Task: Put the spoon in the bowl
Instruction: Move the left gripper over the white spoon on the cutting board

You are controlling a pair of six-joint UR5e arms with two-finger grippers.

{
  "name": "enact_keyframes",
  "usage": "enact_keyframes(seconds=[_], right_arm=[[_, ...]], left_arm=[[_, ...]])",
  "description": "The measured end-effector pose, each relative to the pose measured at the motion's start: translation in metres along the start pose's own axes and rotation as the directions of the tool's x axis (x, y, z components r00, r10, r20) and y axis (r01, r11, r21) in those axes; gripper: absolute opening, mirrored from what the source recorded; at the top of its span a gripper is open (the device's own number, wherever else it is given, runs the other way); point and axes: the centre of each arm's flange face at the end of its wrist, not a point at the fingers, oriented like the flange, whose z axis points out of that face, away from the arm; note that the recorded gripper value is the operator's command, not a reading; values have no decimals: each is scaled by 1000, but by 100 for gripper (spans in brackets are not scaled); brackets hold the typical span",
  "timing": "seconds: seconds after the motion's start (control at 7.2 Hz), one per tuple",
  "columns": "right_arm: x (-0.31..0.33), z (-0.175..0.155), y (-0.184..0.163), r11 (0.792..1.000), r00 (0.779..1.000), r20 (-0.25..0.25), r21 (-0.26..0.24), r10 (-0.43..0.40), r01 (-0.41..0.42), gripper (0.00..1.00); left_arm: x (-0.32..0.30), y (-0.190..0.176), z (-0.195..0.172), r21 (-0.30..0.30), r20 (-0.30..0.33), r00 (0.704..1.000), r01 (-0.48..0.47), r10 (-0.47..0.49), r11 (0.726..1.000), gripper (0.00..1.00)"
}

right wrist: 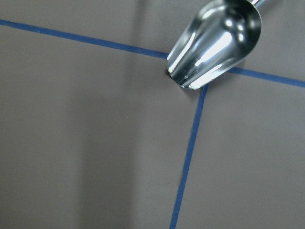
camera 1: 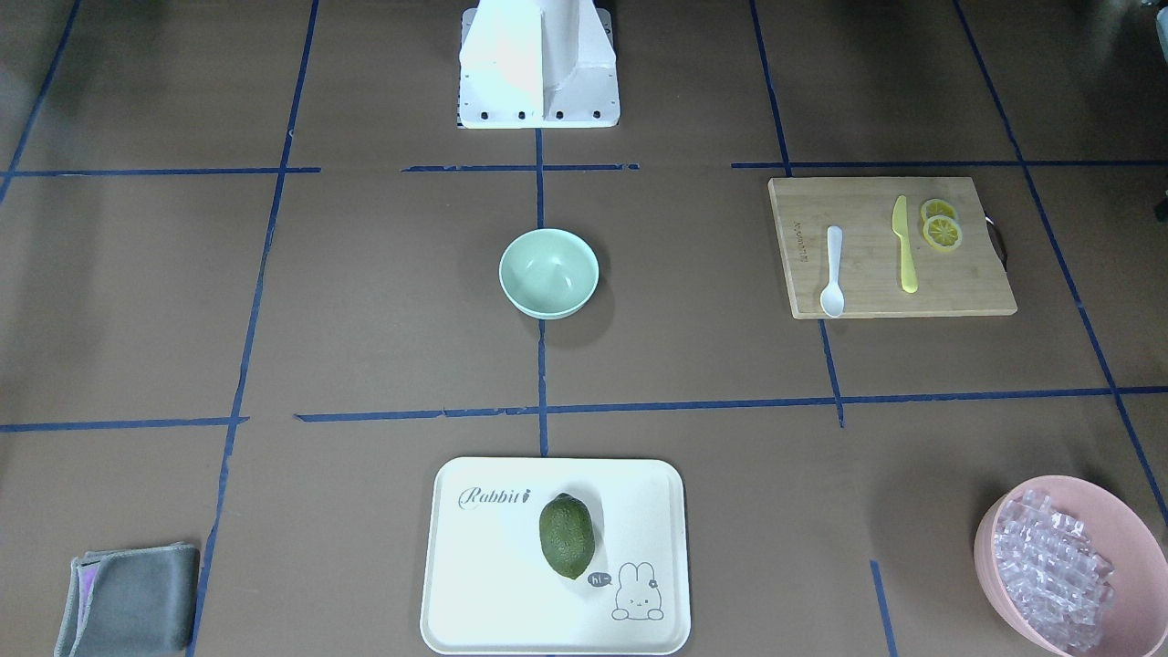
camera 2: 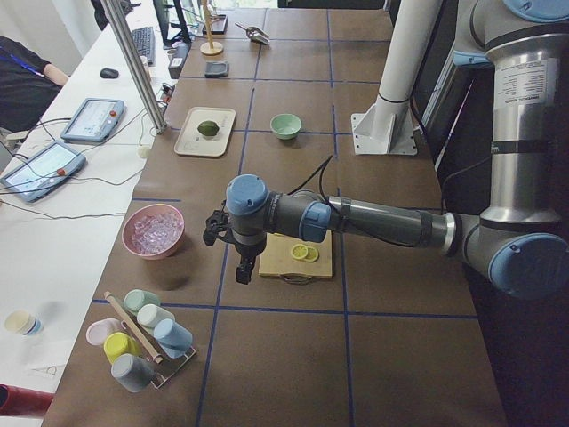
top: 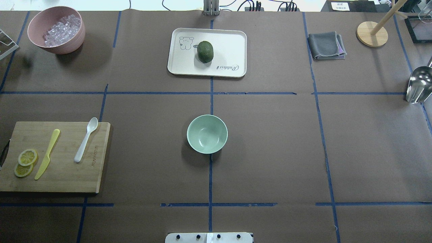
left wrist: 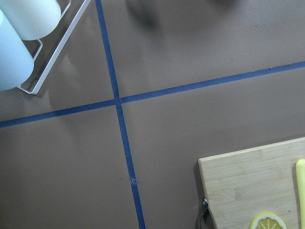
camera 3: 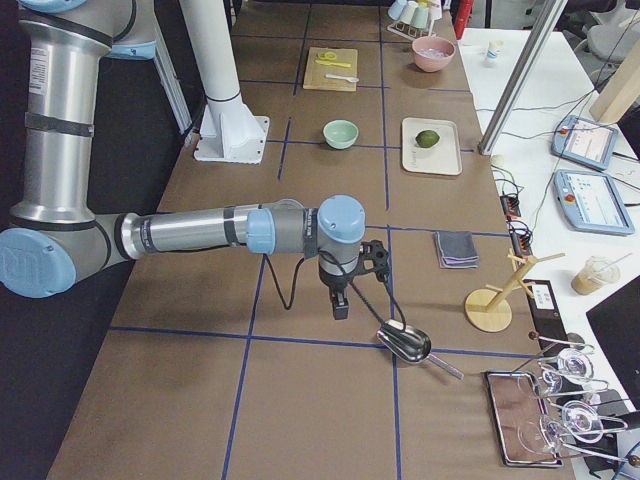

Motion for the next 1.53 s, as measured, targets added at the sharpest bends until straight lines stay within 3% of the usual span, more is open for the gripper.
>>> enact_keyframes(seconds=[0.28, 0.56, 1.11, 1.53], right_arm=[[6, -9, 14, 1000, 1000, -3, 18, 26, -26, 100], [7, -11, 14, 999, 1000, -17, 21, 25, -25, 100], [7, -12, 12, 998, 998, -38, 22, 51, -50, 100], [6, -13, 11, 998, 998, -33, 25, 52, -52, 100]], left_arm=[[18, -15, -3, 18, -6, 999, -46, 46, 999, 100], [54, -31, 18, -13, -28, 996, -89, 89, 996, 100], [183, -43, 74, -37, -104, 995, -11, 7, 999, 100], [269, -22, 140, -58, -56, 998, -6, 3, 998, 100]])
